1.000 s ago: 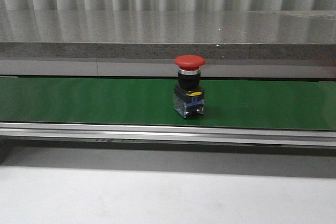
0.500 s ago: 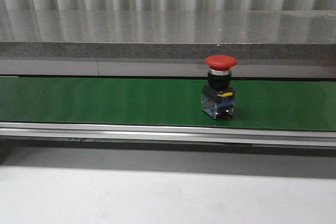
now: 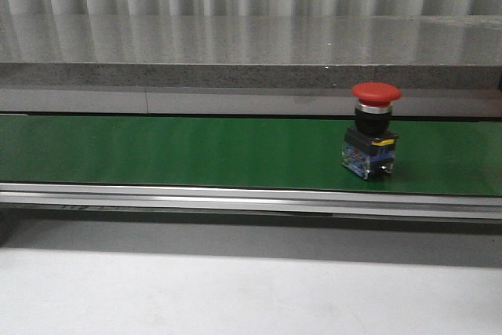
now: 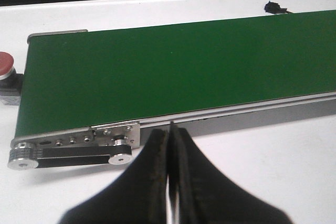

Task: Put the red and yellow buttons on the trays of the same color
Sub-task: 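Grasp the red button at the belt's end with the right gripper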

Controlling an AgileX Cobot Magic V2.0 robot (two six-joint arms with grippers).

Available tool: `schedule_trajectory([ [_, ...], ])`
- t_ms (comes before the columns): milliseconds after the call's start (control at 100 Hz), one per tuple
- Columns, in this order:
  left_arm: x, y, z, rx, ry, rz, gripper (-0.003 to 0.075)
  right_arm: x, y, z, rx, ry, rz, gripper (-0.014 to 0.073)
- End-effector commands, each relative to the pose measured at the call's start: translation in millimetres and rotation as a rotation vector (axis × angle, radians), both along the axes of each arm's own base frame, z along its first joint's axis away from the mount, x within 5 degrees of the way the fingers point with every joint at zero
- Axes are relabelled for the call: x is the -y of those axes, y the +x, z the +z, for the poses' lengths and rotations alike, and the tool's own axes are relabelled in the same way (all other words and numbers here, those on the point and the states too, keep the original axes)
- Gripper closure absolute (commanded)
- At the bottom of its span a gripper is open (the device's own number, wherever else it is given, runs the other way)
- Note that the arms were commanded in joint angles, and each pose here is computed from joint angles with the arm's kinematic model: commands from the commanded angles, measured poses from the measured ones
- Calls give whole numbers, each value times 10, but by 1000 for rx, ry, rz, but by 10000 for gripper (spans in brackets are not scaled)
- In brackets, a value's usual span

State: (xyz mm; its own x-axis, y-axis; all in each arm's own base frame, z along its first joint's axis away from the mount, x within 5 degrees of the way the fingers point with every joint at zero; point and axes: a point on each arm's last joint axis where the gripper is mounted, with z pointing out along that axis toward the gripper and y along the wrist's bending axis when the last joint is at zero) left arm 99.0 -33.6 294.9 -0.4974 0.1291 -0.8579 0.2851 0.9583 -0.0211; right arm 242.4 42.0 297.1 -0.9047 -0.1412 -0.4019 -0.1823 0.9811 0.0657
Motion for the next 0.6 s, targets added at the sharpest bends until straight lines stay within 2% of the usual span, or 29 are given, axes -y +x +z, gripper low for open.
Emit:
schedule_trajectory([
  [0, 28, 28, 140, 82, -44, -12, 741, -108, 83, 81, 55, 49, 99, 32],
  [170, 28, 28, 140, 82, -44, -12, 741, -241, 301, -23, 41, 126, 192, 32],
  [460, 28, 28, 140, 82, -44, -12, 741, -315, 593, -176, 99, 142, 243, 37],
  [510, 28, 28, 140, 82, -44, -12, 741, -315, 612, -192, 104, 139, 243, 71],
  [590, 28, 28, 140, 82, -44, -12, 741, -315, 616, -193, 106, 138, 242, 209],
])
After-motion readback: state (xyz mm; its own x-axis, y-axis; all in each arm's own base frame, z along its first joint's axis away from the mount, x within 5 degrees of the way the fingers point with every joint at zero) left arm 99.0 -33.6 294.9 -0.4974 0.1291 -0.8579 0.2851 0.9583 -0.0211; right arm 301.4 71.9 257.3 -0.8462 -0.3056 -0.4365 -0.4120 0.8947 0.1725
